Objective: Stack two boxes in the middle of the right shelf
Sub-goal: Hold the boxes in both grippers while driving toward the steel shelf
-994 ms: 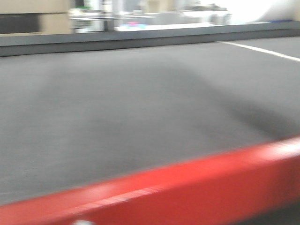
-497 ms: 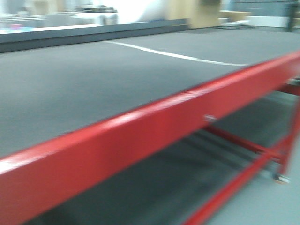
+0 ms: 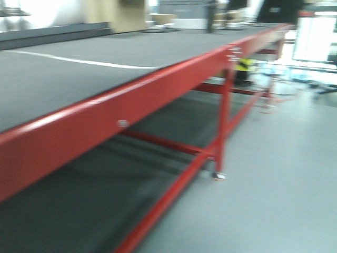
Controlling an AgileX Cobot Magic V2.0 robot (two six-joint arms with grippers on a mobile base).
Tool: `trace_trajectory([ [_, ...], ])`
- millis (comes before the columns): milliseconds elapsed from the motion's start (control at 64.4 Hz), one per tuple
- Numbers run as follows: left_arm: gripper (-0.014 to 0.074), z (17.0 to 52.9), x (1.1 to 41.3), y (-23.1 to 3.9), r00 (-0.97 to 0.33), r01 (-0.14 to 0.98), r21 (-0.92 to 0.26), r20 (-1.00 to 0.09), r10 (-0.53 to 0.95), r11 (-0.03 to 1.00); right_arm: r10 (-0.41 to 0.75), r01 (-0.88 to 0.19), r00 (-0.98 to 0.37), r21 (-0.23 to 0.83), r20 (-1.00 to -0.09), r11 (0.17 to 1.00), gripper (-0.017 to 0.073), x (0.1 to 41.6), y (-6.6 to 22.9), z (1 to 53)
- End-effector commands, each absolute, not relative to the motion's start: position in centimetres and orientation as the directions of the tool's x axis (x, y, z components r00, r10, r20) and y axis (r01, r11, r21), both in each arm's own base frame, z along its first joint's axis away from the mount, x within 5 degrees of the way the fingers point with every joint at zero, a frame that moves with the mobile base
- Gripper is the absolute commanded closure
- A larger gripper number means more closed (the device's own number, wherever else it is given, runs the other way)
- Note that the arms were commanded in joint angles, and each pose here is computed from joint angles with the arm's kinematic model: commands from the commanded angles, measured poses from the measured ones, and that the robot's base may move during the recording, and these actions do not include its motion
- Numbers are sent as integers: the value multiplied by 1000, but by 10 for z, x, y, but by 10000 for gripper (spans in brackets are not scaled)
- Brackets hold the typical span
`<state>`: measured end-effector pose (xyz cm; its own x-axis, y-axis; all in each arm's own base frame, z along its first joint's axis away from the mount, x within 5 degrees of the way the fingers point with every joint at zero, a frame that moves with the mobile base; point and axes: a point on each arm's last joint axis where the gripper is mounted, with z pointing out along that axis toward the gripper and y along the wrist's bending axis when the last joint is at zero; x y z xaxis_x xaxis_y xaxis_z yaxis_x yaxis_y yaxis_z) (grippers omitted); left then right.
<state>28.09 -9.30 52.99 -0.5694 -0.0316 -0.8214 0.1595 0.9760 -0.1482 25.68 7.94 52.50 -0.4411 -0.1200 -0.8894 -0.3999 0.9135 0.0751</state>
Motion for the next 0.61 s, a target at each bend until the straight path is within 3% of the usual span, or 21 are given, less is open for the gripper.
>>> trace_trajectory([
  [0,705,541,275,-90,-512,175,-162,-857,-50,971,-98,-409,-373,69,-923,910,713,251,78,537],
  [590,705,541,275,-90,-512,175,-162,-857,-50,971,-98,-409,-373,69,-923,910,713,251,78,537],
])
